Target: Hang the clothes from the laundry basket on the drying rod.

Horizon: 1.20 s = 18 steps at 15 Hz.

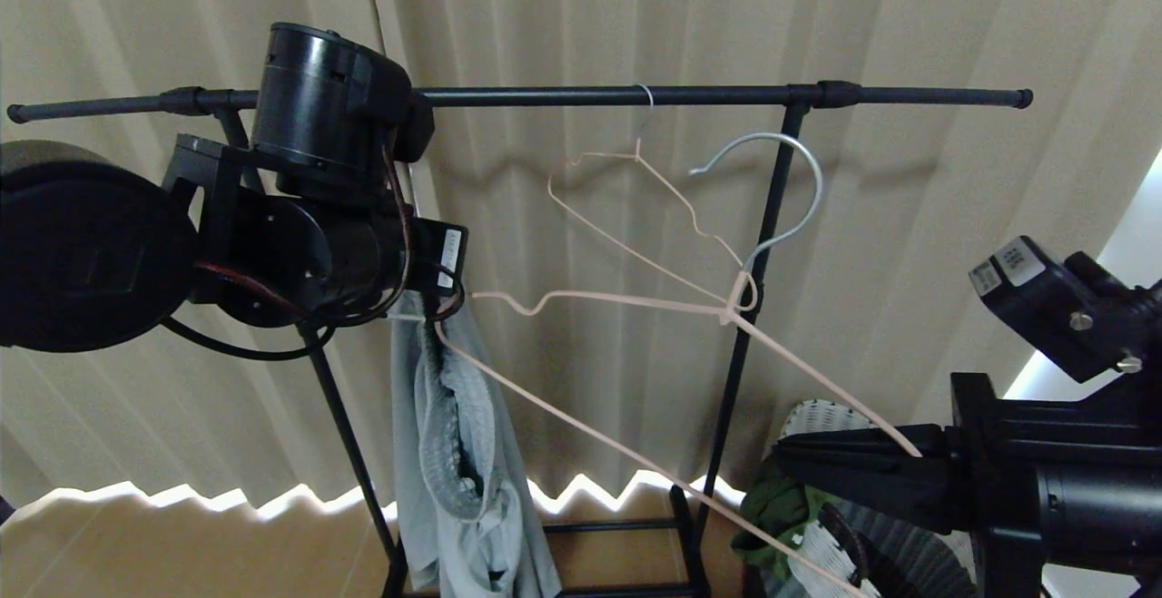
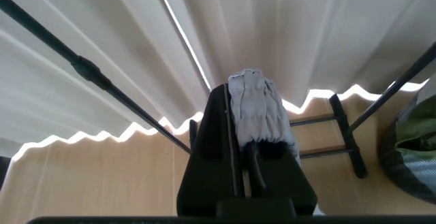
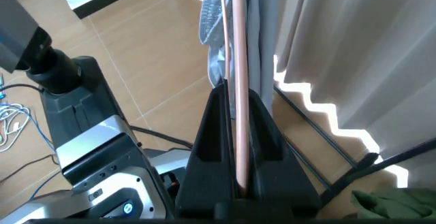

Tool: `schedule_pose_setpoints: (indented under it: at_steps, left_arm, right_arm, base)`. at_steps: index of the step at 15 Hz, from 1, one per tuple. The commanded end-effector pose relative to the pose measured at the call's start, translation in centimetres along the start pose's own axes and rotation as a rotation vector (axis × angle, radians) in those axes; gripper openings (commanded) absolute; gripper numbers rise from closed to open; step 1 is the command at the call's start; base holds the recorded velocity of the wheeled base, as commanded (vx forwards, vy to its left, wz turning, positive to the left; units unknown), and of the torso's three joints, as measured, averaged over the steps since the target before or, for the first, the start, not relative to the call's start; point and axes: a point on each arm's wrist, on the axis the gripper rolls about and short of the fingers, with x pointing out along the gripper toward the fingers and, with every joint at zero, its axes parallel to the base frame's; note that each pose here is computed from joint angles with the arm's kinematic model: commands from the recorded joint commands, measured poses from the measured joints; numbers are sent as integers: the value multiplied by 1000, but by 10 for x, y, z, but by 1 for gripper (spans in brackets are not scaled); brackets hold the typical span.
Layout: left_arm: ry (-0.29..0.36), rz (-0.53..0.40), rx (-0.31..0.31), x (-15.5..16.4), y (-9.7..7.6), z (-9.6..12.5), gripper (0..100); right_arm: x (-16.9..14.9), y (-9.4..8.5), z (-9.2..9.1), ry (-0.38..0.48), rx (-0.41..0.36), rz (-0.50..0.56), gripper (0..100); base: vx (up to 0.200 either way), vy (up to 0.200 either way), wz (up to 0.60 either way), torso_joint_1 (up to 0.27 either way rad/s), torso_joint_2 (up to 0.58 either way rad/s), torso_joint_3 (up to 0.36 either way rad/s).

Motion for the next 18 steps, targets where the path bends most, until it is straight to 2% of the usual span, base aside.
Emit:
schedule_pose_setpoints:
  at_steps: [1,4,7,9,12,14,17,18]
  left_arm:
    - [-4,-8,3,-3,-2,0,0]
    - [-13,16,8,-7,-2,1,0]
    - [-11,23,14,-11,-3,1,0]
    - [-9,23,16,-11,-3,0,0]
    - [-11,23,13,-12,-2,1,0]
    - [-19,22,10,-15,-2,2,0]
    - [-22,20,7,-15,-1,3,0]
    - [-24,22,6,-15,-1,3,0]
  right_arm:
    - [7,-2,0,19,5,-7,0]
    - [24,-8,4,41,42,-92,0]
    - [37,-11,12,-6,87,-100,0]
    - [47,-14,12,-23,93,-146,0]
    - [59,-15,14,-33,95,-158,0]
    - [68,-6,14,-25,111,-130,0]
    - [79,19,14,-1,174,-50,0]
    - [83,19,13,3,175,-58,0]
  base:
    - [0,0,0,0,0,0]
    - [0,0,0,0,0,0]
    - [0,0,0,0,0,0]
    - [0,0,0,0,0,0]
    - [0,0,0,0,0,0]
    - [0,0,0,0,0,0]
    - [0,0,0,0,0,0]
    - [0,0,0,0,0,0]
